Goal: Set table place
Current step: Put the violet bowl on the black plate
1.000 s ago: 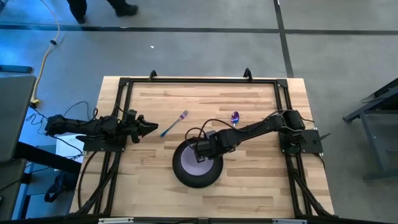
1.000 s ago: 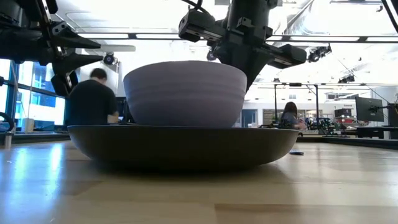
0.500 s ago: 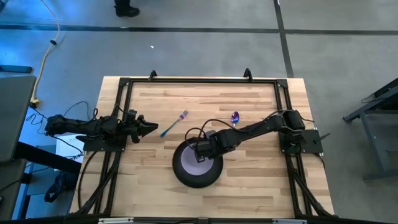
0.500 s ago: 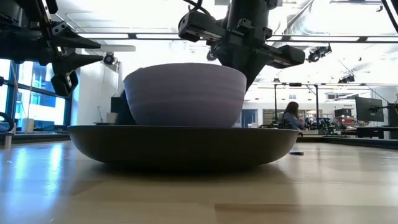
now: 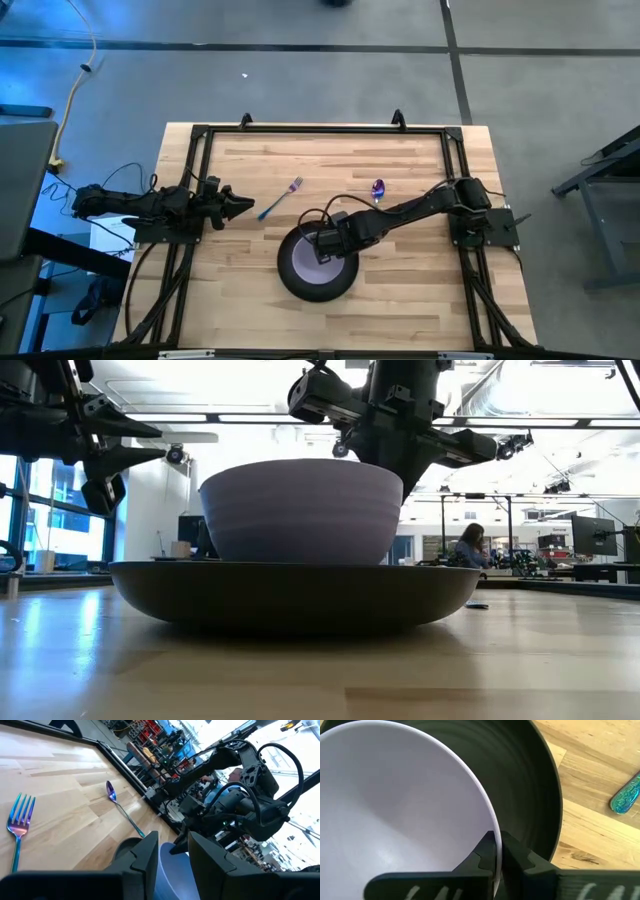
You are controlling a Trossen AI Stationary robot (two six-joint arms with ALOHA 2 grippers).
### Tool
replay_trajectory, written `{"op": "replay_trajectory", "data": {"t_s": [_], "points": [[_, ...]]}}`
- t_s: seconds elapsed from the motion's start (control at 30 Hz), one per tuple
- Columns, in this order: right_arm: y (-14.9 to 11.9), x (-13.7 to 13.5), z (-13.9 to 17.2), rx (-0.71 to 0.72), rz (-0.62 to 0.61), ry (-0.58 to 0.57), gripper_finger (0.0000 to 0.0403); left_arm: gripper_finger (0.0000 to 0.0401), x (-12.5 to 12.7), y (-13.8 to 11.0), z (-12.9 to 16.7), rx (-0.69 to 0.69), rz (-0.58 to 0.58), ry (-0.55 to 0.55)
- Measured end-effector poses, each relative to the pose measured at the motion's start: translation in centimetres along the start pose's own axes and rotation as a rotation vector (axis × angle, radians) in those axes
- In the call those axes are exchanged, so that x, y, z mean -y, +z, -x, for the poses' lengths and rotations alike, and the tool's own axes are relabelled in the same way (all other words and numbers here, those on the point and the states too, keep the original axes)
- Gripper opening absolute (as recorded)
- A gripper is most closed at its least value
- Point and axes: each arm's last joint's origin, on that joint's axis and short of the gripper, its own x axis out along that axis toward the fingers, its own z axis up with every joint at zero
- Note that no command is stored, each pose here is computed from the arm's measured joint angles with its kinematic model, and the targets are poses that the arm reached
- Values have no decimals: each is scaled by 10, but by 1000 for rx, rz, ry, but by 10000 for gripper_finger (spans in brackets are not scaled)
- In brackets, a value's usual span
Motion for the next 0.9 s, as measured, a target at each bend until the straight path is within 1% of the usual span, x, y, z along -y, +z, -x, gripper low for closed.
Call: {"op": "replay_trajectory", "data": {"t_s": [0.27, 0.37, 0.43, 0.5, 0.57, 0.8, 0.9], "points": [[0, 0, -1, 0, -3, 0, 0, 95, 0, 0, 0, -6, 1, -5], [-3, 5, -13, -27, -19, 5, 0, 95, 0, 0, 0, -6, 1, -5], [-8, 5, -21, -41, -36, 35, 0, 95, 0, 0, 0, -6, 1, -5], [-13, 2, -22, -13, -49, 66, 0, 95, 0, 0, 0, -12, 1, -10], [-15, 2, -20, 9, -53, 60, 0, 95, 0, -1, 0, -16, 1, -13], [-11, 3, -20, -2, -45, 49, 0, 95, 0, 0, 0, -12, 1, -9], [-8, 3, -15, 0, -40, 22, 0, 95, 0, 0, 0, -12, 1, -9]]}}
